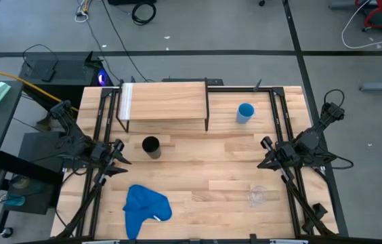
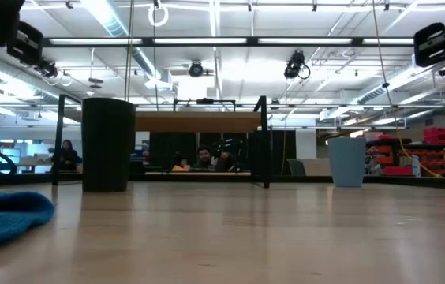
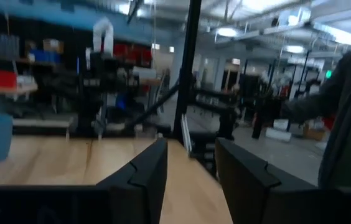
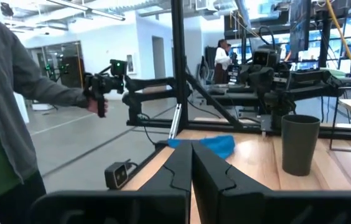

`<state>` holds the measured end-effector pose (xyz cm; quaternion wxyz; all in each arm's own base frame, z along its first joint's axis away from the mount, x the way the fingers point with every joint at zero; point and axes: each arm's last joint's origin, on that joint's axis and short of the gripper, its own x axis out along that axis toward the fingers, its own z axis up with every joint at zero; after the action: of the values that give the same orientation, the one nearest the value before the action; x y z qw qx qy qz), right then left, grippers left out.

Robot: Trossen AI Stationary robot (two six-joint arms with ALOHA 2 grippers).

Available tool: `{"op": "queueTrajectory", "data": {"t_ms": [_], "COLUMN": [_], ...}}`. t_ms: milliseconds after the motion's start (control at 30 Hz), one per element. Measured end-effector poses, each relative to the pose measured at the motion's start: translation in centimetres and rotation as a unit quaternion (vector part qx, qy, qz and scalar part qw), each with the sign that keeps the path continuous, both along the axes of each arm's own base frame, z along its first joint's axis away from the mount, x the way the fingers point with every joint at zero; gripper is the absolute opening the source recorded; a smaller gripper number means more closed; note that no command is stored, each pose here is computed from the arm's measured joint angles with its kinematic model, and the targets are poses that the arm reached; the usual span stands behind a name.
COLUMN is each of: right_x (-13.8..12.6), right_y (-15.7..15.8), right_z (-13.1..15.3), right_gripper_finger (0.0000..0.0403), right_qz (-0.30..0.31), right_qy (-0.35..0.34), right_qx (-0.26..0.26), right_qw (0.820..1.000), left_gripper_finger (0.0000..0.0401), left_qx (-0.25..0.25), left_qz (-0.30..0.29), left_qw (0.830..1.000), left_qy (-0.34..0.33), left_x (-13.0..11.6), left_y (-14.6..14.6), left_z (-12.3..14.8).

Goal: Stack small to large cups/mugs on shelf
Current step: Move the blue cup to the right of the black cup

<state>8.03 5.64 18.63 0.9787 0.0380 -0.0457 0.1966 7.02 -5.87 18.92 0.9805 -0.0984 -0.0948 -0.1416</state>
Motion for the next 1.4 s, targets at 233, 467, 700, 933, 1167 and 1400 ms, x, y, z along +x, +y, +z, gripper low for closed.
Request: {"op": "queueTrajectory", "data": {"t_ms": [233, 467, 700, 933, 1167, 1400], "right_x": [-0.1, -0.5, -1.3, -2.3, -2.8, -3.3], "right_y": [-0.1, -0.4, -1.3, -2.5, -3.2, -3.7], "right_z": [0.7, 2.4, 4.5, 6.1, 6.6, 7.0], "right_gripper_finger": [0.0012, 0.0012, 0.0012, 0.0012, 0.0012, 0.0012], "right_qz": [0.000, 0.000, -0.026, -0.072, -0.142, -0.167], "right_qy": [-0.030, -0.100, -0.187, -0.261, -0.289, -0.319], "right_qx": [0.025, 0.084, 0.178, 0.255, 0.248, 0.246], "right_qw": [0.999, 0.991, 0.966, 0.928, 0.914, 0.900], "left_gripper_finger": [0.0143, 0.0137, 0.0125, 0.0122, 0.0117, 0.0116], "left_qx": [-0.040, -0.097, -0.122, -0.127, -0.107, -0.097], "left_qz": [0.029, 0.067, 0.120, 0.151, 0.179, 0.211], "left_qw": [0.992, 0.975, 0.959, 0.945, 0.938, 0.926], "left_qy": [-0.118, -0.187, -0.227, -0.261, -0.277, -0.297], "left_x": [-0.7, -1.5, -2.3, -2.8, -3.4, -4.2], "left_y": [0.9, 2.0, 3.0, 3.7, 4.3, 5.4], "left_z": [2.6, 4.2, 5.1, 5.6, 7.2, 9.4]}}
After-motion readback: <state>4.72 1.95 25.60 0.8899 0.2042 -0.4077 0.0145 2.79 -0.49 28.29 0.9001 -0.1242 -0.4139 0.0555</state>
